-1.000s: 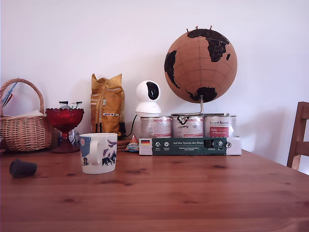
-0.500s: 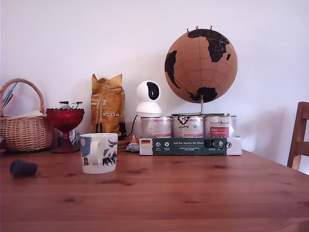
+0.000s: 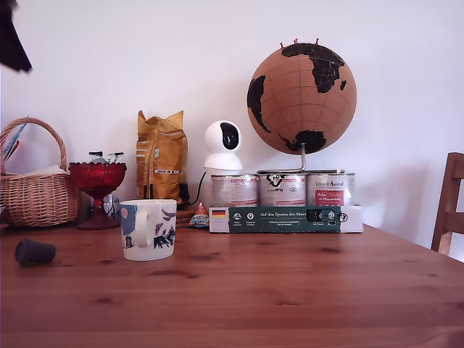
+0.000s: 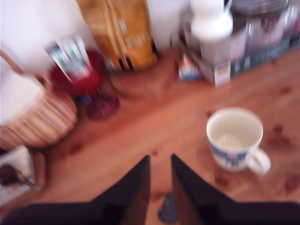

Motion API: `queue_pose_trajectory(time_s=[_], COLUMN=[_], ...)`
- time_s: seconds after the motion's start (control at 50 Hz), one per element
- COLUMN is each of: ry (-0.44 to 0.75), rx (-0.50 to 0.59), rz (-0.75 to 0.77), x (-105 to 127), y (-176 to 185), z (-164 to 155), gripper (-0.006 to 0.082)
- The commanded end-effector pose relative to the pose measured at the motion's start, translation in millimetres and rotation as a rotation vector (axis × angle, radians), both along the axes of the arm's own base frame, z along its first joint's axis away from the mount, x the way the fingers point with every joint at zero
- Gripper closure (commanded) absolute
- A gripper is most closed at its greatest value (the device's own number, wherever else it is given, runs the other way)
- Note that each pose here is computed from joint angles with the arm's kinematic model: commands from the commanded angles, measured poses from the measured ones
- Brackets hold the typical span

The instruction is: Pick the grey coffee capsule and place it inside the blue coffee cup

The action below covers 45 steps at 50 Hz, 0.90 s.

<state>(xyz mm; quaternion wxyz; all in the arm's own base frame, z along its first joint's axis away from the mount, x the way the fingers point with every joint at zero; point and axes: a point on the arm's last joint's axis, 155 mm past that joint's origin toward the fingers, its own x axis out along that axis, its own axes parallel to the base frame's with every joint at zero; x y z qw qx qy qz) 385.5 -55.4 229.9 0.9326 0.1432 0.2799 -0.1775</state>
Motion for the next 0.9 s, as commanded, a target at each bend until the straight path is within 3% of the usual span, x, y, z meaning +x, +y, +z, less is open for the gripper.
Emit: queue_pose_trajectory(time_s=[0.0,0.14,0.38,0.88], ry=[0.079,0.178,0.381,0.661], rx=[0.031,0.073,0.142,0.161], rz=[-0.004,-0.022,-0.015,-0.059], x=[11,22,36,46], y=[3,5,17,17], z=[-24,-42,-89,-183], gripper=[0.0293,0.0290,0.0149,0.0151])
